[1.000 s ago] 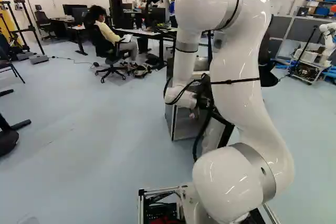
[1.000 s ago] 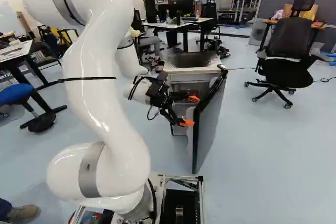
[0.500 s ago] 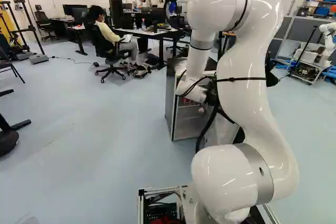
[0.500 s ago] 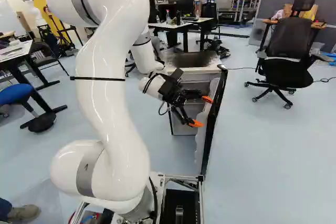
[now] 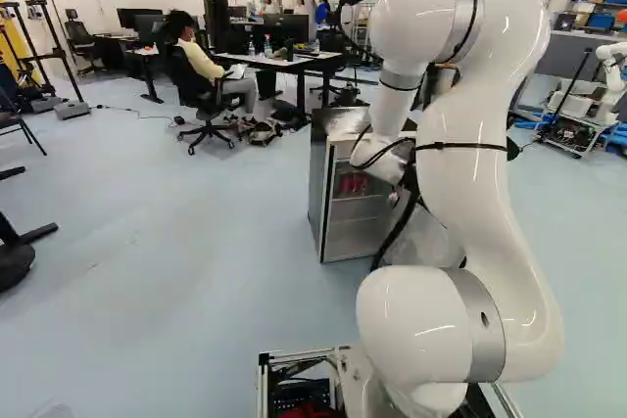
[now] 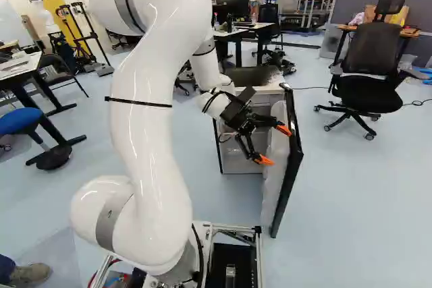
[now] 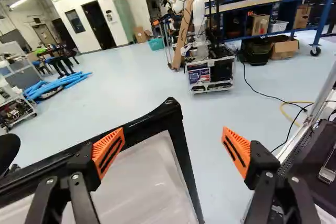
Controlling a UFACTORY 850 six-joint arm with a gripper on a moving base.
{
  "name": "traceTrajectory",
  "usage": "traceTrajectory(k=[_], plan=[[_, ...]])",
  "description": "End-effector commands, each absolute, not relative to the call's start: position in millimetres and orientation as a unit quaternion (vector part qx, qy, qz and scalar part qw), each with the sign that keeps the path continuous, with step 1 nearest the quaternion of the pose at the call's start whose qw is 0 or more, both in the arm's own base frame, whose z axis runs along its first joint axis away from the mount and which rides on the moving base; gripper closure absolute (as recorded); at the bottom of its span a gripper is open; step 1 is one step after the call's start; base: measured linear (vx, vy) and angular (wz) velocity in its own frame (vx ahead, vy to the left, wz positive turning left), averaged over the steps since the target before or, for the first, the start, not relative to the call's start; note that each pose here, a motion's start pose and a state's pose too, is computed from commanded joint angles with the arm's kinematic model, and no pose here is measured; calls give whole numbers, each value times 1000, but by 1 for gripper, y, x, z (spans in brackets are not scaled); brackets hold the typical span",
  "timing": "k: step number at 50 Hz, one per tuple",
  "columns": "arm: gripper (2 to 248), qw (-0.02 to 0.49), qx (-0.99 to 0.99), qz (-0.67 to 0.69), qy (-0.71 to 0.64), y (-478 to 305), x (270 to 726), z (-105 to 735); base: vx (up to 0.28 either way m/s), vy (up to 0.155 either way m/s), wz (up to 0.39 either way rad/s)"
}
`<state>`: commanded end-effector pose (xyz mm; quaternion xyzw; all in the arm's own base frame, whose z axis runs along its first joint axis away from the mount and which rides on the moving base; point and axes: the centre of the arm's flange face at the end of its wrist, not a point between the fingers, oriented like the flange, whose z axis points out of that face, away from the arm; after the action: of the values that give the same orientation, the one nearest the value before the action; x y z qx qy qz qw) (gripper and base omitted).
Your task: Grab a drink from the fridge
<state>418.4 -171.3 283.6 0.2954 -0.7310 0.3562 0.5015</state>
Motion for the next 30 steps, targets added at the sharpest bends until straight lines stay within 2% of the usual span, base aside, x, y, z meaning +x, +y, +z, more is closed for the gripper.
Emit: traceTrajectory(k=[30], plan=[[3, 493, 209, 324, -780, -255, 432, 290, 0, 0, 0]])
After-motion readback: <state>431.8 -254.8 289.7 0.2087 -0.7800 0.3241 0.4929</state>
